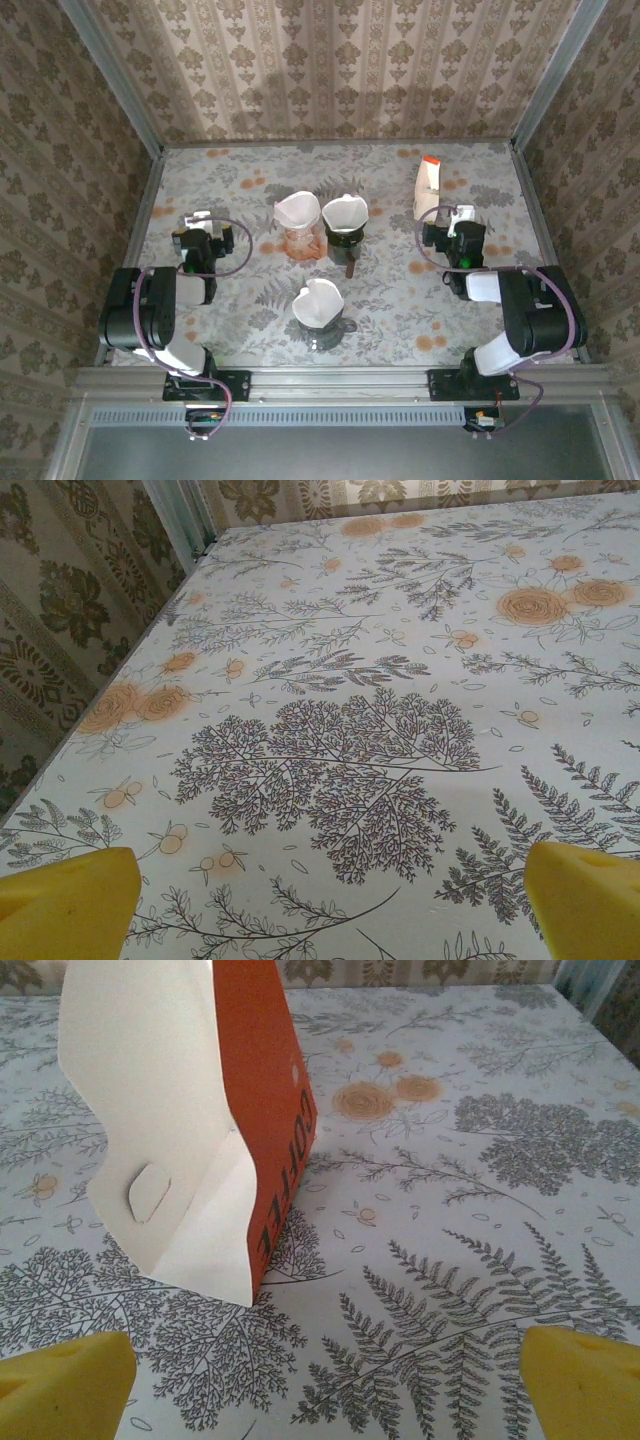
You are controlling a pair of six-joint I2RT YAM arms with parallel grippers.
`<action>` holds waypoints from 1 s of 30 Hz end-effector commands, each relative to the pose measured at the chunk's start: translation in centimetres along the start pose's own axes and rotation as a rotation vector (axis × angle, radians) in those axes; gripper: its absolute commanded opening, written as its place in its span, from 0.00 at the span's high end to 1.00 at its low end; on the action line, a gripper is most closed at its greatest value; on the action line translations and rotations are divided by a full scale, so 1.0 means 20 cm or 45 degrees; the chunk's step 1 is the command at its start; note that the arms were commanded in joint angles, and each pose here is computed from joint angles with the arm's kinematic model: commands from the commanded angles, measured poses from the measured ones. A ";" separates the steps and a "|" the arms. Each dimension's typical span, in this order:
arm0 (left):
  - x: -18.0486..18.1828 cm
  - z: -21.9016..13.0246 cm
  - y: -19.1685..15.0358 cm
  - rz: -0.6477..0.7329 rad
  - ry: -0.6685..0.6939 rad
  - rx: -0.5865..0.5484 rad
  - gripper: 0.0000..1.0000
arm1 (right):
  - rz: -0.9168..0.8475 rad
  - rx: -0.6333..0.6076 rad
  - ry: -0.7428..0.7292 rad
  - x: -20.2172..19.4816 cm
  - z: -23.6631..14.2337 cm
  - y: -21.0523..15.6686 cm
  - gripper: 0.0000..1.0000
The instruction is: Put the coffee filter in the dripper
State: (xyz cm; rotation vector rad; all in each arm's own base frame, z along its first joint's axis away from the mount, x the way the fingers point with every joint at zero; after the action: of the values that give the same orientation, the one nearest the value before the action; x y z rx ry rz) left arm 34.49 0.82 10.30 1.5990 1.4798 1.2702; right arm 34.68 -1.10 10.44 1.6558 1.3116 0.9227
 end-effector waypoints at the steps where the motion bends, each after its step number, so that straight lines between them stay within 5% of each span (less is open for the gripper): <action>1: 0.00 0.00 0.06 -0.002 0.017 -0.059 0.00 | 0.006 -0.081 0.117 0.05 0.01 0.05 0.00; 30: 0.00 0.00 0.06 0.001 0.019 -0.058 0.00 | 0.020 -0.083 0.053 0.03 0.00 0.05 0.00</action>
State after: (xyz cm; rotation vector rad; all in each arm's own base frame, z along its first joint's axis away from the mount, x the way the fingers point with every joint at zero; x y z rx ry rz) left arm 34.53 0.85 10.42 1.5922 1.4786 1.2769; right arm 35.13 -0.62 11.22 1.6144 1.3137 0.9960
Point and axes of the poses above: each hand's point on the last joint's axis, 136 mm out from that joint toward the fingers, its own z axis out along the fingers, its own x axis along the line the jaws close on, y = z × x, the point moved 5 cm from there along -z, back along the fingers, and after that the axes turned 6 degrees about z, right-handed, at the moved point
